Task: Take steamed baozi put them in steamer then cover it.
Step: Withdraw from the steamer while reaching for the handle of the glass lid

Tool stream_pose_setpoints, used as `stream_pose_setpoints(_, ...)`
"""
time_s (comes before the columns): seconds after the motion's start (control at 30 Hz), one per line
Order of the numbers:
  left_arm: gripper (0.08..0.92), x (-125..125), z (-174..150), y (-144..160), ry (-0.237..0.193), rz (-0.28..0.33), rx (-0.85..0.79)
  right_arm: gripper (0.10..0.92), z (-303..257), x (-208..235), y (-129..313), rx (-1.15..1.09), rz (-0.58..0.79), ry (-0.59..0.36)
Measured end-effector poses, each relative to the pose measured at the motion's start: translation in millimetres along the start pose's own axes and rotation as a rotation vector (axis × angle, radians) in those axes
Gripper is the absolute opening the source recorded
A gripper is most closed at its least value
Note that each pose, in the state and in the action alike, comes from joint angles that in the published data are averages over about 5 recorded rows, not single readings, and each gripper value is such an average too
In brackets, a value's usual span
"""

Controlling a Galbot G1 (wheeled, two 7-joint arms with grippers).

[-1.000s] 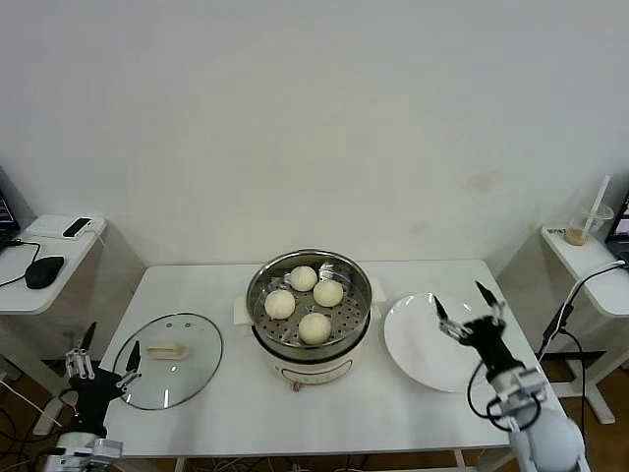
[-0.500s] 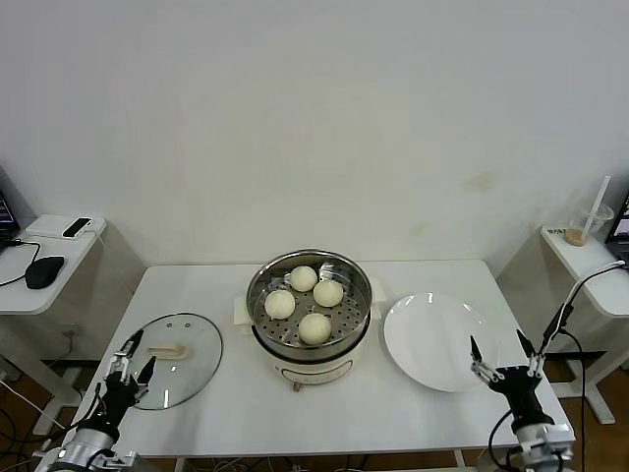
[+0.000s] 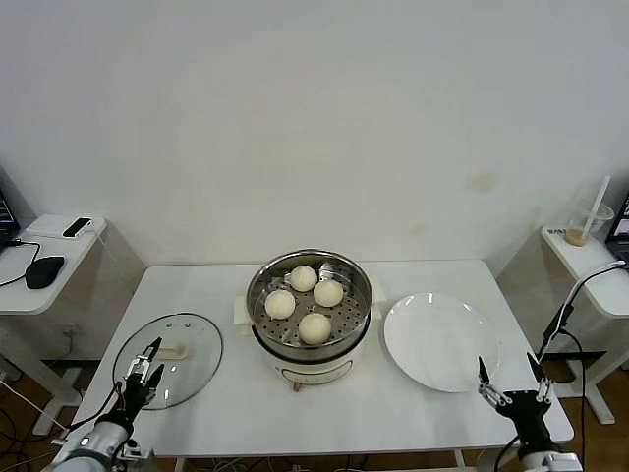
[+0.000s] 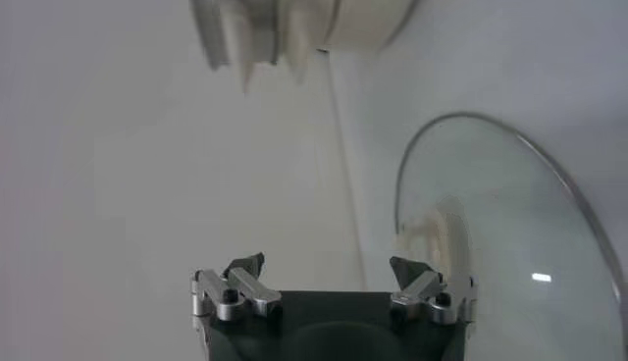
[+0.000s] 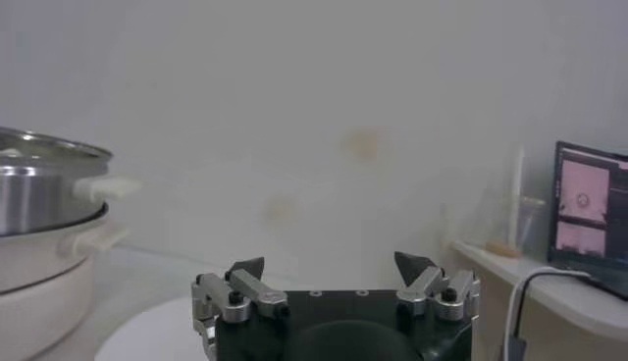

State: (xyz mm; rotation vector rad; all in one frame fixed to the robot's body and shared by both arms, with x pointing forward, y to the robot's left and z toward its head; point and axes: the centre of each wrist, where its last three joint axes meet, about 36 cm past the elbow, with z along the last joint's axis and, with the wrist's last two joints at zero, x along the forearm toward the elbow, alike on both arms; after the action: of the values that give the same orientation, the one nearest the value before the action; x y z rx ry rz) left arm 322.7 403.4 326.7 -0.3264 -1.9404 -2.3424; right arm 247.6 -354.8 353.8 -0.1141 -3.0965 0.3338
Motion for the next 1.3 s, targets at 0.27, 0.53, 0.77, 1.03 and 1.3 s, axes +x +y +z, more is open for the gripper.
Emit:
stream_pose_setpoints(0.27,0.823,-27,1,-7,0.012,0.002,-0.009,0.823,1,9,7,0.005,0.004,0.020)
stream_pose_setpoints(0.53,0.823,-51,3,-10,0.019,0.000,-0.013,0.823,1,19,5,0.031,0.010,0.036)
stream_pose_setpoints(0.77,0.823,-69,7,-15,0.033,0.010,-0.015,0.823,1,26,2,0.044,0.015,0.048)
stream_pose_setpoints(1.03,0.823,-82,16,-21,0.060,0.023,-0.004,0.823,2,27,1,0.049,0.014,0.053)
stream_pose_setpoints(1.3,0.821,-91,17,-26,0.071,0.016,0.023,0.823,4,27,2,0.048,0.014,0.056)
